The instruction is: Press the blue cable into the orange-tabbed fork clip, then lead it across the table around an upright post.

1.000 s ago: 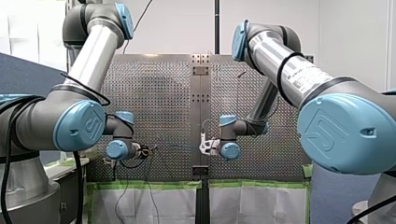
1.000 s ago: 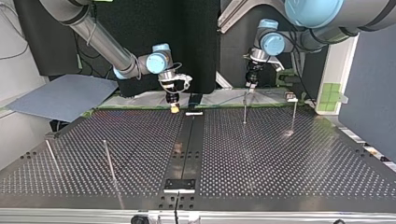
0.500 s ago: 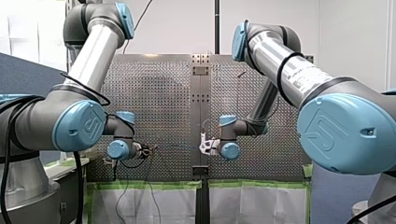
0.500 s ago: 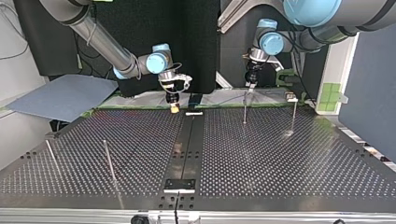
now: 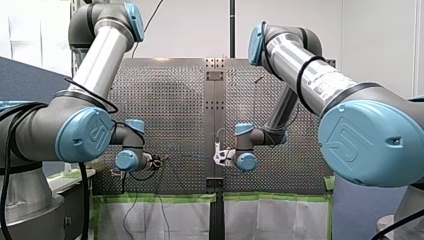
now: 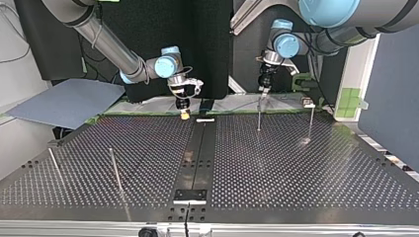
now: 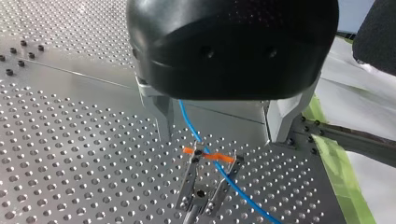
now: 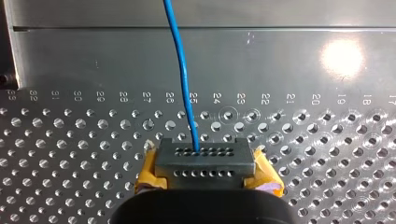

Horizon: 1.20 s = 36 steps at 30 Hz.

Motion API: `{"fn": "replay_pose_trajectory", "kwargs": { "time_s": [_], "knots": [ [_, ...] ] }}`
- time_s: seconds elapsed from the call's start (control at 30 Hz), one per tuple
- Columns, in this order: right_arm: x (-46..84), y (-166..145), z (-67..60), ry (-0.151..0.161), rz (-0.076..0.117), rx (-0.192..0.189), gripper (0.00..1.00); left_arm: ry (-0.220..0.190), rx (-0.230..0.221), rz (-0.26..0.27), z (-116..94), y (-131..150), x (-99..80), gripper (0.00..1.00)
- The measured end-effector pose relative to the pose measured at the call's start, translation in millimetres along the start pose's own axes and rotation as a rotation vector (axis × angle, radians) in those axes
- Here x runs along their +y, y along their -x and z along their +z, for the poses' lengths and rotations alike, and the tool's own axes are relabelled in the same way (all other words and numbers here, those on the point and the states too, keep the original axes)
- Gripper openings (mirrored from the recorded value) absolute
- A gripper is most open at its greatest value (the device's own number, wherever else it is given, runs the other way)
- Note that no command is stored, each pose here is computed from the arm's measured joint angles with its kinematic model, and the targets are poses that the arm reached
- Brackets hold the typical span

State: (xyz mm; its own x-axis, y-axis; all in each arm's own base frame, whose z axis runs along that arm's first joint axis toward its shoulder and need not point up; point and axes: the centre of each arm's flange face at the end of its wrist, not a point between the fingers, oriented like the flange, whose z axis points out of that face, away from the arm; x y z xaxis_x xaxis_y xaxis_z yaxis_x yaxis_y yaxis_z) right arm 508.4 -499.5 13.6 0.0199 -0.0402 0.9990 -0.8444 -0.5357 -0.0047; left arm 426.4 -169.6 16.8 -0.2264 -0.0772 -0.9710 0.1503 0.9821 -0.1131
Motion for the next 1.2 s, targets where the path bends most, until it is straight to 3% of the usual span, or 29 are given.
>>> {"fn": "replay_pose_trajectory", "kwargs": {
  "time_s": [0.43, 0.67, 1.03, 1.2],
  "knots": [
    [0.0, 1.3, -0.4, -0.002, 0.001, -0.003, 0.00, -0.033, 0.031, 0.059, -6.4, -5.2, -16.7, 1.00],
    [-0.1, 2.1, -0.6, -0.002, 0.001, -0.004, 0.00, -0.046, 0.014, 0.089, -3.0, -2.7, -35.3, 1.00],
    [-0.2, 3.9, -1.0, -0.004, 0.001, -0.009, 0.00, -0.053, -0.061, 0.026, 21.6, 17.4, -73.6, 1.00],
    [-0.2, 4.6, -1.1, -0.004, 0.001, -0.010, 0.00, -0.055, -0.071, -0.016, 23.3, 18.7, -93.1, 1.00]
  ]
}}
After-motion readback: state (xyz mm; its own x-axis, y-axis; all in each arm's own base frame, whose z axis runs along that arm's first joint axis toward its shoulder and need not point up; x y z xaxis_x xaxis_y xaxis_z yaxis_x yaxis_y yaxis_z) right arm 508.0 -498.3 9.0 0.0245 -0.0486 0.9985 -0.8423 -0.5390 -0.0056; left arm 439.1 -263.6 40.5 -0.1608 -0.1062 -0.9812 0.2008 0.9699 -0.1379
